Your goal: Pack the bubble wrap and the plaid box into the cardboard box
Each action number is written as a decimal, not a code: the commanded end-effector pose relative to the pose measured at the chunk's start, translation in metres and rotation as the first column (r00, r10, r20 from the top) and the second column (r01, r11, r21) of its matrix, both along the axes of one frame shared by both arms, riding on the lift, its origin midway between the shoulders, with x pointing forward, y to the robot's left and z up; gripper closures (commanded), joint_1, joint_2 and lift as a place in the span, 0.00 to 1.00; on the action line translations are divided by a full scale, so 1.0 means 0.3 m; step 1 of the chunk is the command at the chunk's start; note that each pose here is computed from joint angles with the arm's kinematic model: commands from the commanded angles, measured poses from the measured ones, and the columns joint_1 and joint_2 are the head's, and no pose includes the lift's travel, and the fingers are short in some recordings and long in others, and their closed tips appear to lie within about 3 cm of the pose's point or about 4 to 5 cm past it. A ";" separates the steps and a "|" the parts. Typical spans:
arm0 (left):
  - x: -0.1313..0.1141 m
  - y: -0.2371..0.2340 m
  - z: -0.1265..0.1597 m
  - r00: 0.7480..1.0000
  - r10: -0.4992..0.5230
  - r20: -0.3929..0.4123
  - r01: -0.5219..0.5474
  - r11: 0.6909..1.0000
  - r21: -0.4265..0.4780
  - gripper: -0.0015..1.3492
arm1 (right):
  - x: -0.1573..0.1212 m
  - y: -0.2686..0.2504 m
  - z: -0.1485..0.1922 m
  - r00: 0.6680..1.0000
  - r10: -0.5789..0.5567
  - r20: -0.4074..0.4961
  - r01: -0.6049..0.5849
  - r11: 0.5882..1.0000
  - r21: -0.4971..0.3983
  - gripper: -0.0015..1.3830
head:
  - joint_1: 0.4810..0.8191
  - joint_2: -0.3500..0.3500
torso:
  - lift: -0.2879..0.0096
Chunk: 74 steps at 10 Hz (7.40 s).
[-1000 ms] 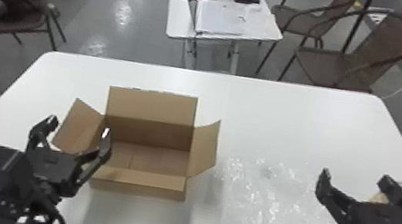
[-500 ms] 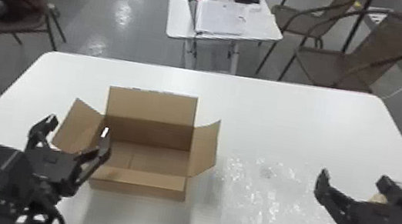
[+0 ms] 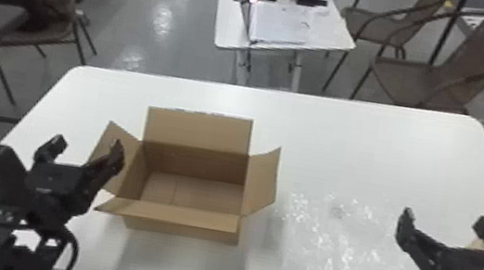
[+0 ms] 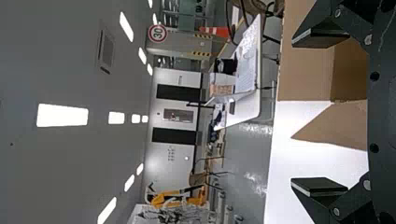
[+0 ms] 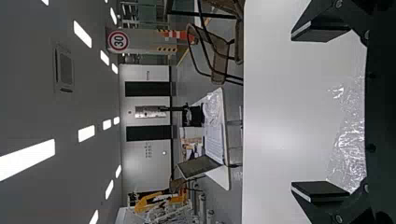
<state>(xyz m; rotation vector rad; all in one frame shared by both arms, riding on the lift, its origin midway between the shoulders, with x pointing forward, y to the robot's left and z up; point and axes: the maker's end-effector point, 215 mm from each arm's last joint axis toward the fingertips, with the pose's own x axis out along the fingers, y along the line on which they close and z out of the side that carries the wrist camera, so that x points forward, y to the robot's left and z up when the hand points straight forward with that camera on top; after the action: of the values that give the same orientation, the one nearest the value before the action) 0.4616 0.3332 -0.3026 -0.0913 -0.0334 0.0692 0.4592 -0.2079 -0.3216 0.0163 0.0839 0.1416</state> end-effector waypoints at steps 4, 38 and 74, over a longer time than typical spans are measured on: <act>0.027 0.122 -0.117 0.988 -0.034 -0.150 0.009 0.986 -0.168 0.25 | 0.005 0.028 -0.006 1.000 0.025 -0.008 -0.025 1.000 0.003 0.12 | 0.63 0.77 | 0.57; 0.095 -0.027 -0.145 0.982 -0.139 -0.130 0.105 0.964 -0.243 0.90 | 0.033 0.189 -0.439 0.587 0.051 -0.808 0.074 0.990 0.116 0.12 | 0.63 0.79 | 0.57; 0.122 -0.126 -0.183 0.975 -0.183 -0.124 0.146 0.955 -0.258 0.90 | 0.168 0.614 0.257 0.487 0.707 -0.512 -0.336 0.693 0.638 0.92 | 0.62 0.90 | 0.57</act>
<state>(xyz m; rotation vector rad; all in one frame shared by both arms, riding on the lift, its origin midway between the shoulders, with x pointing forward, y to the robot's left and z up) 0.4977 0.2965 -0.3577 -0.3357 0.1319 -0.0881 0.4999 -0.0207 -0.2218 0.5826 0.8563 0.8751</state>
